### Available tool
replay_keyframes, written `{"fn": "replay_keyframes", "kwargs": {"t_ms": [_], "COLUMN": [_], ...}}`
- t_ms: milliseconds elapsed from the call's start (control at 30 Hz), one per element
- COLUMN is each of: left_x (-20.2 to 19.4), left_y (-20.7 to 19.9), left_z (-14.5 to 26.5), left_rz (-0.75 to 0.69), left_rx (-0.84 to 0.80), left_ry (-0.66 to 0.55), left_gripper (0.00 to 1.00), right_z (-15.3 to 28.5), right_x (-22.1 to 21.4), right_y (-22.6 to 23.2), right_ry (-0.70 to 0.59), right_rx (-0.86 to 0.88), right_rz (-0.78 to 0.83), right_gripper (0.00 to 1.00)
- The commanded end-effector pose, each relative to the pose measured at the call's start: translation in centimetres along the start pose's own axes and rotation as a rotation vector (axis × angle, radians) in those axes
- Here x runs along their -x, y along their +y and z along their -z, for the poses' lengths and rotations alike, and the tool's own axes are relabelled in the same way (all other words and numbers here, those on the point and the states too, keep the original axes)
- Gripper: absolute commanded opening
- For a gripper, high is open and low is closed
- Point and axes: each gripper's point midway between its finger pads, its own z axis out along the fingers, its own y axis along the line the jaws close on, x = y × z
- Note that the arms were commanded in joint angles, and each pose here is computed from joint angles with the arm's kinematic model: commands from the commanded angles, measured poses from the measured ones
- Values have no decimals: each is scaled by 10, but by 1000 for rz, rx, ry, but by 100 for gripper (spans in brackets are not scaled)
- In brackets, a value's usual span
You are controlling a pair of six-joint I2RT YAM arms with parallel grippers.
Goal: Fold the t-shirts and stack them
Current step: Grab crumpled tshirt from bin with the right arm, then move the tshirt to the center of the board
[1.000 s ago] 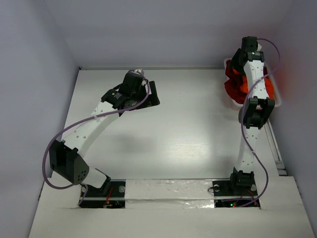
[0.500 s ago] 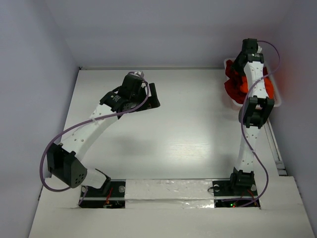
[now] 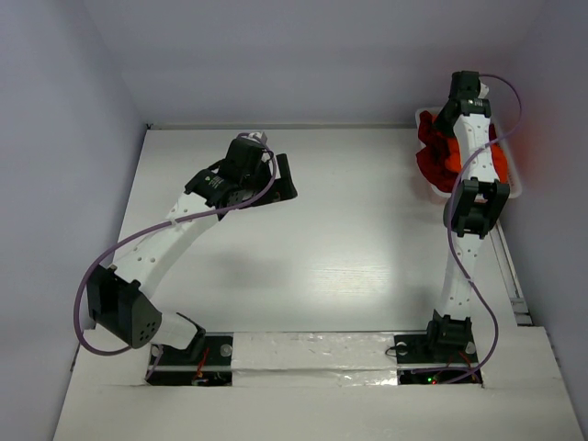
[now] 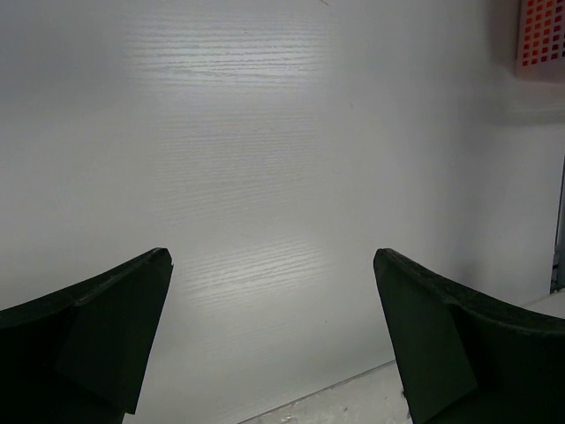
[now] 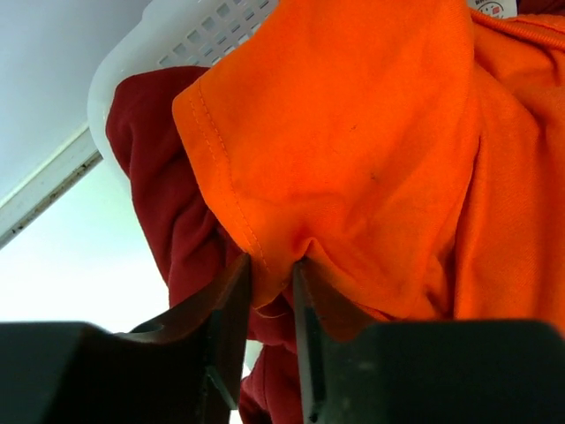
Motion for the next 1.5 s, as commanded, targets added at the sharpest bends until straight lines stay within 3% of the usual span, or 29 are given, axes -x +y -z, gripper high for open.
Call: {"fn": "replay_keyframes", "kwargs": {"t_ms": [0, 200, 400, 500, 633, 767, 867, 1033, 1267, 1367, 1467], "left_x": [2, 0, -3, -7, -14, -20, -23, -37, -63, -74, -81], "left_y": [-5, -5, -3, 0, 6, 8, 12, 20, 34, 47, 57], "left_z": [7, 5, 0, -7, -18, -26, -29, -27, -10, -3, 5], "left_rz": [-3, 0, 7, 11, 10, 3, 9, 50, 117, 132, 161], "left_rx": [-26, -27, -27, -21, -9, 2, 12, 21, 4, 43, 68], "left_ry": [-17, -13, -13, -9, 4, 12, 12, 4, -8, -17, -26], "left_gripper": [99, 99, 99, 99, 99, 99, 99, 99, 99, 99, 99], "right_z": [4, 4, 15, 50, 131, 240, 310, 424, 587, 615, 637], "right_x": [17, 15, 8, 11, 31, 42, 21, -56, -93, -113, -95], "right_y": [2, -5, -15, 5, 51, 91, 116, 162, 154, 147, 125], "right_ry": [-56, -54, -29, -54, -136, -250, -248, -188, -212, -201, -256], "right_rx": [13, -24, -56, -15, 130, 250, 377, 649, 1022, 1096, 1149], "right_rz": [-13, -7, 5, 42, 60, 107, 138, 266, 280, 300, 245], "right_gripper": [27, 0, 0, 0, 0, 0, 0, 0, 0, 0, 0]}}
